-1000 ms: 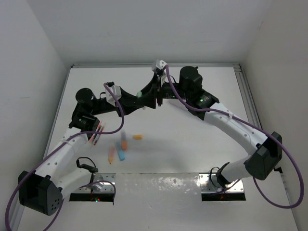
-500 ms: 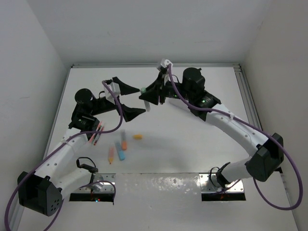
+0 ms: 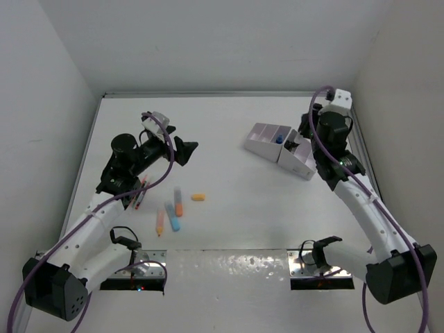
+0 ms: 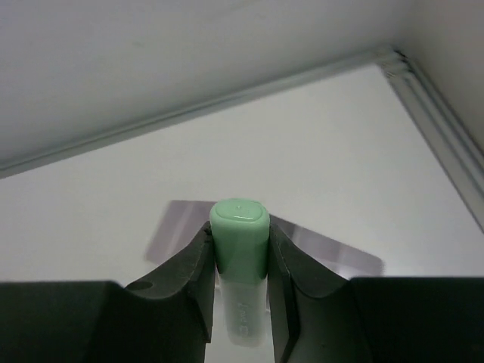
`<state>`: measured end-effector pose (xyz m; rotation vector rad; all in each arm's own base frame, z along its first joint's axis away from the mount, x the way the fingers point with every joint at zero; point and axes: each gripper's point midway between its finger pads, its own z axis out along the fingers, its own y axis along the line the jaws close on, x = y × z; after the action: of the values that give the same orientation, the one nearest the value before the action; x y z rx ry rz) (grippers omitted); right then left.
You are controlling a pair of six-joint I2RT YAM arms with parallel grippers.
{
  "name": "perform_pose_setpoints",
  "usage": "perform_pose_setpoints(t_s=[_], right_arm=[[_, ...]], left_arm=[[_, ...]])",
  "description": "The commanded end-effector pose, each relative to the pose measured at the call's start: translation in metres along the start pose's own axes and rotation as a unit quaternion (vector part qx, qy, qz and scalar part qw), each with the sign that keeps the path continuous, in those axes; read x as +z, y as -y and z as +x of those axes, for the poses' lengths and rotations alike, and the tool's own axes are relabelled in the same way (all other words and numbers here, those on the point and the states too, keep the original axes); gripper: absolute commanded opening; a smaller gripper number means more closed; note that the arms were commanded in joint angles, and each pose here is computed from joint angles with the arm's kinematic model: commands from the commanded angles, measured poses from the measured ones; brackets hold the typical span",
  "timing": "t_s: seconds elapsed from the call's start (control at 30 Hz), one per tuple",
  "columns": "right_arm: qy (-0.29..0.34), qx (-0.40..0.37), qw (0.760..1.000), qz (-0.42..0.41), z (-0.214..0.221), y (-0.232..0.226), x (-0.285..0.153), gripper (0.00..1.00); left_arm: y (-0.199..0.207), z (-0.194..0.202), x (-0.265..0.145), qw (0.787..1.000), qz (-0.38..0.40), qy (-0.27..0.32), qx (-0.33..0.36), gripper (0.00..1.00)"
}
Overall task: Sort the stationery into containers
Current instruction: Place the pen in the storage box.
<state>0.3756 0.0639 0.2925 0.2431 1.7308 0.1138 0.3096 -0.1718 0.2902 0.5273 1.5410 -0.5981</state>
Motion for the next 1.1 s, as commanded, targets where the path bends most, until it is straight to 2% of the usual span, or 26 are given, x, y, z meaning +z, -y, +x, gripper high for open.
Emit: perform_pose_setpoints(t_s=[0.0, 0.17, 0.43, 0.77, 1.0, 1.07], right_arm=[[0.013, 0.03, 0.988, 0.149, 0.014, 0.068, 0.008, 0.0], [0.022, 0.071, 0.975, 0.208, 0.032, 0.107, 0.023, 0.0], [0.005, 0.104, 0.981, 0.163, 0.059, 0.099, 0.06, 0.0], [-0.005, 0.076, 0.978, 0.192, 0.09, 0.118, 0.077, 0.0], [-0.019, 0.071, 0.984, 0.164, 0.113, 0.111, 0.091, 0.0], [-0.03, 0.059, 0.983, 0.17, 0.123, 0.115, 0.093, 0.06]], left_arm=[[-0.026, 0.01, -0.009, 0.997, -0.078, -0.017, 0.004, 1.0], [-0.03, 0.012, -0.014, 0.996, -0.092, -0.019, 0.005, 1.0], [-0.037, 0.018, -0.015, 0.994, -0.105, -0.023, 0.003, 1.0], [-0.044, 0.022, -0.018, 0.992, -0.123, -0.032, 0.001, 1.0], [-0.046, 0.022, -0.016, 0.992, -0.124, -0.029, 0.001, 1.0], [-0.046, 0.021, -0.016, 0.992, -0.123, -0.028, 0.005, 1.0]])
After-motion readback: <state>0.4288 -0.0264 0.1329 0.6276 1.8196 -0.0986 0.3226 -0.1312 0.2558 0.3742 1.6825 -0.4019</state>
